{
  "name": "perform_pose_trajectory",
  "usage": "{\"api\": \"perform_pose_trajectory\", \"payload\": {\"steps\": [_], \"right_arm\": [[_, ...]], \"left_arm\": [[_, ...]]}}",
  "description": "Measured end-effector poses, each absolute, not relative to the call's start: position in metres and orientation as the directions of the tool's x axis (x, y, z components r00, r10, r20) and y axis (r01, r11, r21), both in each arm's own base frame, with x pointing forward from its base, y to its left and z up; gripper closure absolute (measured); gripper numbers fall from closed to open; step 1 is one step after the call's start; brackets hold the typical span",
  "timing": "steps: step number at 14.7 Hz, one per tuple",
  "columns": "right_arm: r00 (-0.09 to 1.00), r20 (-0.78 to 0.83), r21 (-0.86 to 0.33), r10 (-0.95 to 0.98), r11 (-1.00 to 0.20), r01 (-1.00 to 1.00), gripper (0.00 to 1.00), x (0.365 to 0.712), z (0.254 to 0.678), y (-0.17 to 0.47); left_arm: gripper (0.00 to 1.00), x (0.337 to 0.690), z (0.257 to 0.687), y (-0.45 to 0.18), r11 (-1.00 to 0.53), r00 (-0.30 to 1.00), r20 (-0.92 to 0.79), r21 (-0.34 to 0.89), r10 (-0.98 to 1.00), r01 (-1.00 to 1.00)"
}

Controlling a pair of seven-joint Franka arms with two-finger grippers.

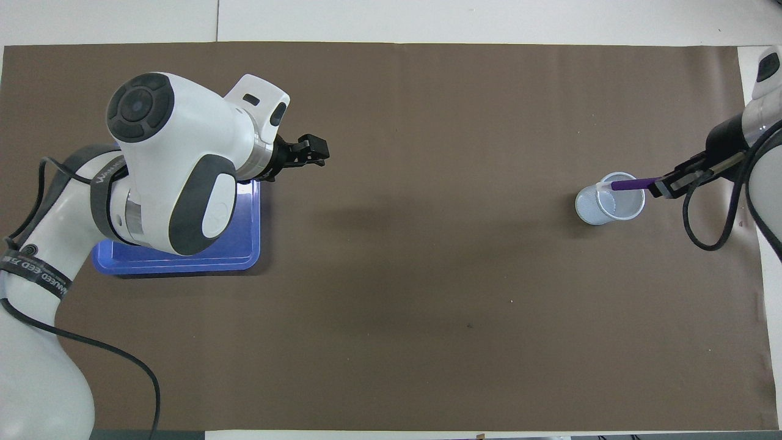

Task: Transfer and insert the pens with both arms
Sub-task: 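Insert the purple pen into the cup with the right gripper, then grasp the green pen in the tray with the left gripper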

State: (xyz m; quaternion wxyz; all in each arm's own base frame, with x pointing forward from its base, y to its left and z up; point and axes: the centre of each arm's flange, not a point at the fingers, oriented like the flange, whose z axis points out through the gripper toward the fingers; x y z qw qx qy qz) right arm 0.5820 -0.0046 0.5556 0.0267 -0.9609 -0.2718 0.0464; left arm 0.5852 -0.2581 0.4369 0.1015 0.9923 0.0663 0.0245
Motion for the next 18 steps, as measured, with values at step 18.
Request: {"api": "perform_pose_trajectory", "payload": {"steps": [18], "right_arm": [[0.754,-0.146,0.046,0.641,-0.757,0.652,0.81,0.567,0.427,-0.017]], "left_arm": [[0.0,0.595,0.333,-0.048,-0.995,0.995,0.078,0.073,-0.061,-0.067]]}}
